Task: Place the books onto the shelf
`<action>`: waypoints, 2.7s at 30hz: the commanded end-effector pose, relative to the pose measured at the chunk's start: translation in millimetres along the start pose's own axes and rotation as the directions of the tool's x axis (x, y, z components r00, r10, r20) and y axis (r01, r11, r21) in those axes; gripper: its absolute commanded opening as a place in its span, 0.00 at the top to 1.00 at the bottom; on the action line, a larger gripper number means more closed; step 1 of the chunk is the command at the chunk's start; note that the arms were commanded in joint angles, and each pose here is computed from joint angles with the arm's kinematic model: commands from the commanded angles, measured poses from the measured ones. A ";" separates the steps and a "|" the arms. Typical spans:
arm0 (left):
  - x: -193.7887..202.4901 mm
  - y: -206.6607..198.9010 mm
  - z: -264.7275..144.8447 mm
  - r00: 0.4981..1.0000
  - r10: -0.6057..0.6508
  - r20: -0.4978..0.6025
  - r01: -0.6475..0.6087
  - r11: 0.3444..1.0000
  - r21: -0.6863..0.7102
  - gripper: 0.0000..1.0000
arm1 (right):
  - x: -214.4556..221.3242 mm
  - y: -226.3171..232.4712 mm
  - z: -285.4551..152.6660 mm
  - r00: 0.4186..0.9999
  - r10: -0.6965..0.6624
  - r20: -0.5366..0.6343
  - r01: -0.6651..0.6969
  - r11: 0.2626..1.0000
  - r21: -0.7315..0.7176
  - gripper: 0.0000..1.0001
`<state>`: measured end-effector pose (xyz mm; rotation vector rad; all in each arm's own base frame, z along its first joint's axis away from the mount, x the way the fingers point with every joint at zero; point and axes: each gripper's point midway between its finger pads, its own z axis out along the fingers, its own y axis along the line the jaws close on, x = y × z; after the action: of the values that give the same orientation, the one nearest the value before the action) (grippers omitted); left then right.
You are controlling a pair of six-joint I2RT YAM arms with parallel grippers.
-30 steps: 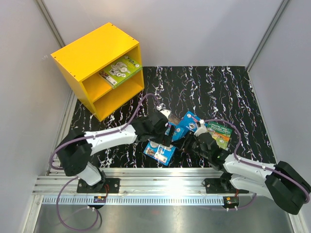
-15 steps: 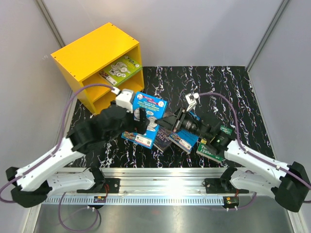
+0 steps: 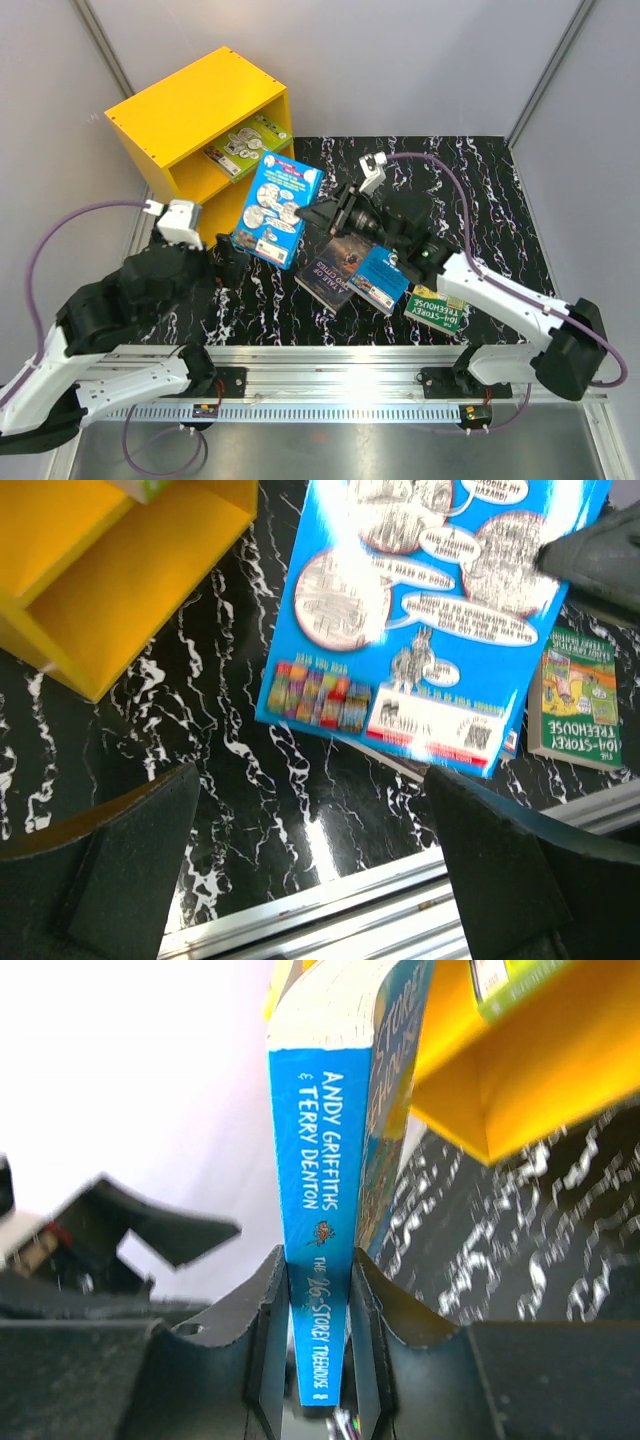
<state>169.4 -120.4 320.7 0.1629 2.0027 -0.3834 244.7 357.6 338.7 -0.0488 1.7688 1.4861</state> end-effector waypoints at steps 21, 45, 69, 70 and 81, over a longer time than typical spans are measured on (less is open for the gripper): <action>17.0 78.9 -48.7 0.998 0.005 0.068 0.006 0.986 -0.169 0.01 | -104.2 -36.1 111.6 0.852 0.493 0.179 -0.357 0.795 -0.491 1.00; 24.4 80.3 -30.7 0.995 0.052 0.090 -0.033 0.978 -0.204 0.01 | -125.8 -36.9 123.1 0.830 0.549 0.104 -0.385 0.696 -0.606 1.00; 29.8 76.6 -22.0 0.992 0.073 0.101 -0.053 0.981 -0.187 0.01 | -116.8 -129.3 216.0 0.796 0.529 0.293 -0.486 0.848 -0.210 1.00; 29.5 76.6 -21.7 0.992 0.075 0.102 -0.055 0.980 -0.189 0.01 | -119.2 -127.7 220.3 0.799 0.524 0.296 -0.487 0.852 -0.194 1.00; 32.8 74.8 -19.2 0.992 0.083 0.091 -0.065 0.981 -0.182 0.01 | -129.4 -128.7 236.6 0.807 0.490 0.330 -0.484 0.869 -0.109 1.00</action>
<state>156.3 -40.9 277.7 0.1078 1.9491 -0.1323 515.4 465.9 265.0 0.6891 1.6679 1.7201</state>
